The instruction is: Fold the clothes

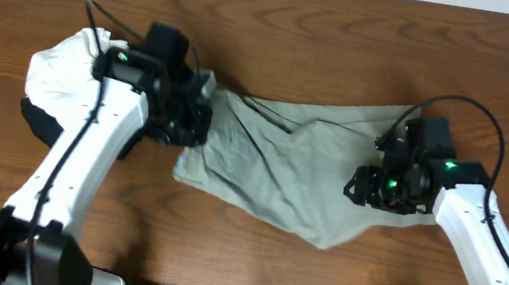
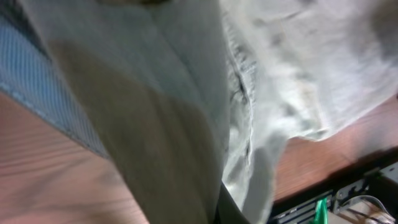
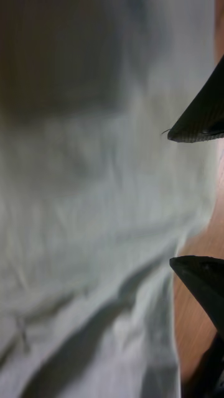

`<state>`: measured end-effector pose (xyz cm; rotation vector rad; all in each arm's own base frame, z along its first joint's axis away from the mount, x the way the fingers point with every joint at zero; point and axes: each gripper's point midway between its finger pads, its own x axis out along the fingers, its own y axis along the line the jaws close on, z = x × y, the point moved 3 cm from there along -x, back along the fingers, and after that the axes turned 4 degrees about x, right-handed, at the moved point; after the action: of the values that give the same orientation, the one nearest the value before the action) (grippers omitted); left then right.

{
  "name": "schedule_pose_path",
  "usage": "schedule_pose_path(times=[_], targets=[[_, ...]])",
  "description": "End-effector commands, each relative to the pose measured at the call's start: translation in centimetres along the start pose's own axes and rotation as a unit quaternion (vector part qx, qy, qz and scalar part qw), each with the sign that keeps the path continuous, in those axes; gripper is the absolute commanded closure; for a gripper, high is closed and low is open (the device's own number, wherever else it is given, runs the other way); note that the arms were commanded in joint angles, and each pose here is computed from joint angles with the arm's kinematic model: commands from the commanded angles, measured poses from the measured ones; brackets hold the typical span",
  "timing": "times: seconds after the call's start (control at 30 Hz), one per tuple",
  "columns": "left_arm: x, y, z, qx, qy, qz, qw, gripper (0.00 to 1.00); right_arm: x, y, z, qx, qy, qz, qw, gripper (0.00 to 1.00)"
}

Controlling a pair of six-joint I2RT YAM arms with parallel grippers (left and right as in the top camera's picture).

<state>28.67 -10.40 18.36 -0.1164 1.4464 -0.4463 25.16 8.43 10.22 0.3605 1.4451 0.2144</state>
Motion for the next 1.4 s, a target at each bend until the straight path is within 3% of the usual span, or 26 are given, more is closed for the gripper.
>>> schedule_pose_path(times=[0.0, 0.23, 0.4, 0.6, 0.93, 1.17, 1.37], targets=[[-3.2, -0.1, 1.4, 0.039, -0.032, 0.041, 0.998, 0.94, -1.6, -0.4, 1.3, 0.009, -0.023, 0.001, 1.000, 0.46], [-5.0, -4.3, 2.9, 0.087, -0.068, 0.030, 0.993, 0.94, -3.7, -4.6, 2.5, 0.136, -0.049, -0.015, 0.989, 0.41], [-2.4, -8.1, 3.4, 0.115, -0.059, 0.015, 0.992, 0.95, -4.7, -6.1, 3.0, 0.179, -0.061, 0.015, 0.982, 0.41], [0.8, -11.0, 5.0, 0.086, -0.067, 0.012, 0.994, 0.94, -4.7, -6.9, 2.8, 0.196, -0.061, -0.003, 0.979, 0.39], [-1.4, -7.5, 4.9, 0.039, -0.069, 0.064, 0.995, 0.94, -4.8, -8.0, 3.1, 0.212, -0.075, -0.039, 0.974, 0.34], [-8.0, -2.4, 4.0, 0.047, -0.059, 0.159, 0.984, 0.94, -4.8, -8.0, 3.1, 0.212, -0.076, -0.039, 0.974, 0.35], [-12.2, -0.4, 3.6, 0.045, -0.073, 0.191, 0.978, 0.94, -4.8, -8.0, 3.2, 0.211, -0.078, -0.039, 0.974, 0.35]])
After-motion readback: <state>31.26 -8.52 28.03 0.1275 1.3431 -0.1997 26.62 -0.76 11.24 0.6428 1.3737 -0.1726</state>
